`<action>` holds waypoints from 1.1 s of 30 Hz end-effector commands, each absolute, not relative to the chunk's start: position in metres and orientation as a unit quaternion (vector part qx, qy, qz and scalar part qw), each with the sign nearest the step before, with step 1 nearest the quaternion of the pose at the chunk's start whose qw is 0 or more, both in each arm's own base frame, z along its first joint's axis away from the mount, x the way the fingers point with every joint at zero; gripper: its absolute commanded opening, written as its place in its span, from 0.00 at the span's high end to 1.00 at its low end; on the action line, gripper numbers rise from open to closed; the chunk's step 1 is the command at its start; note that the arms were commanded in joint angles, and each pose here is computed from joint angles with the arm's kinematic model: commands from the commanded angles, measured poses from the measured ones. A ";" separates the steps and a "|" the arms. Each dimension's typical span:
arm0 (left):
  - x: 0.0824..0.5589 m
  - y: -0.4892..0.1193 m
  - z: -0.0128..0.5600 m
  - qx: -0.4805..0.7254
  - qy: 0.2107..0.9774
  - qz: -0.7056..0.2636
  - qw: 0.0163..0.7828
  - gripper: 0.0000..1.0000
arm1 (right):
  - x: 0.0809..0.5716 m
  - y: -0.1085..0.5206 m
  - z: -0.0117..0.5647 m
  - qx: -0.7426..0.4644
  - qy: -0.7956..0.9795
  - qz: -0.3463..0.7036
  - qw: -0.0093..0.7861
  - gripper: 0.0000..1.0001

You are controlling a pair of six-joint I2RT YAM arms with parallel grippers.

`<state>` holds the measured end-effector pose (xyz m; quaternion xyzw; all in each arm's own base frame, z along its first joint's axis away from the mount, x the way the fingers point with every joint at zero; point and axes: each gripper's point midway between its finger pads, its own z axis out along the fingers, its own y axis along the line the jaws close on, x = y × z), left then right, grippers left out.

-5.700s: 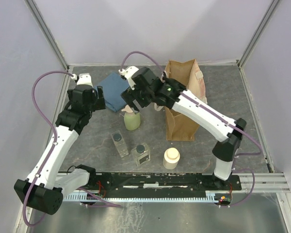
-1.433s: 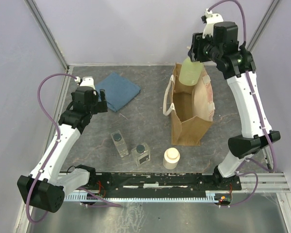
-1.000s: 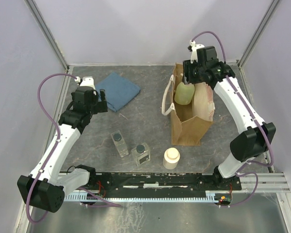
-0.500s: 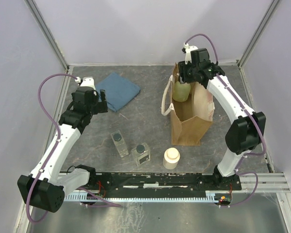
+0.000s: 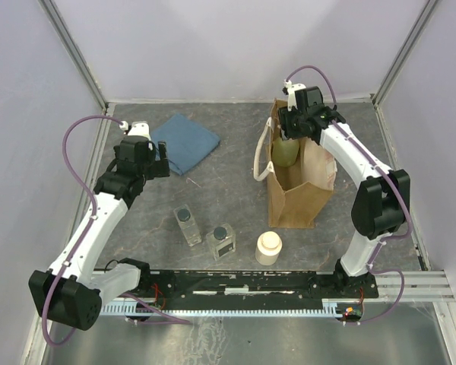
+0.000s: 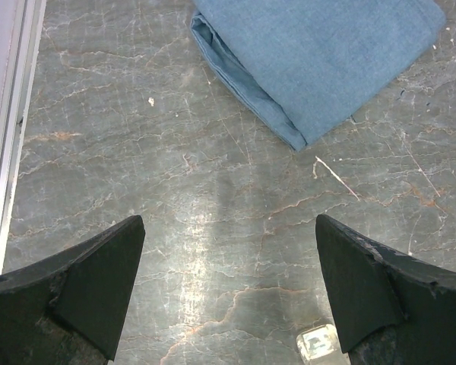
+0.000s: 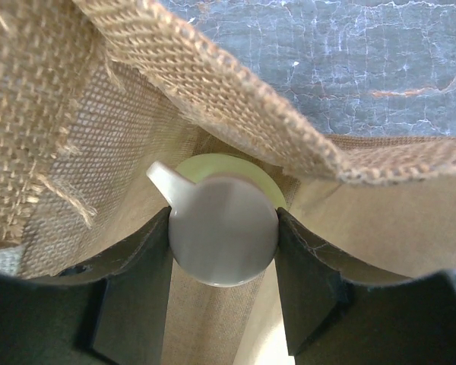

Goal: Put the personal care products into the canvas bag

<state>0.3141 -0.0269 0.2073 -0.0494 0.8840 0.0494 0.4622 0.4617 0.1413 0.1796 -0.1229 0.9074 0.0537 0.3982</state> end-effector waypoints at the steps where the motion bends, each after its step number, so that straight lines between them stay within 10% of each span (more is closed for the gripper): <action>1: 0.323 -0.028 0.217 -0.050 0.872 0.045 0.484 0.00 | 0.480 0.146 0.216 -0.124 0.874 0.061 0.465 0.53; 5: 0.321 -0.029 0.219 -0.048 0.872 0.041 0.485 0.00 | 0.474 0.145 0.226 -0.124 0.871 0.063 0.471 0.18; 10: 0.320 -0.034 0.224 -0.046 0.868 0.024 0.493 0.00 | 0.457 0.136 0.261 -0.116 0.863 0.055 0.488 0.03; 20: 0.319 -0.040 0.216 -0.044 0.872 0.007 0.487 0.01 | 0.366 0.146 0.371 -0.143 0.832 0.093 0.527 0.00; 33: 0.321 -0.047 0.202 -0.037 0.877 -0.009 0.480 0.00 | 0.204 0.227 0.318 -0.254 0.855 0.151 0.426 0.00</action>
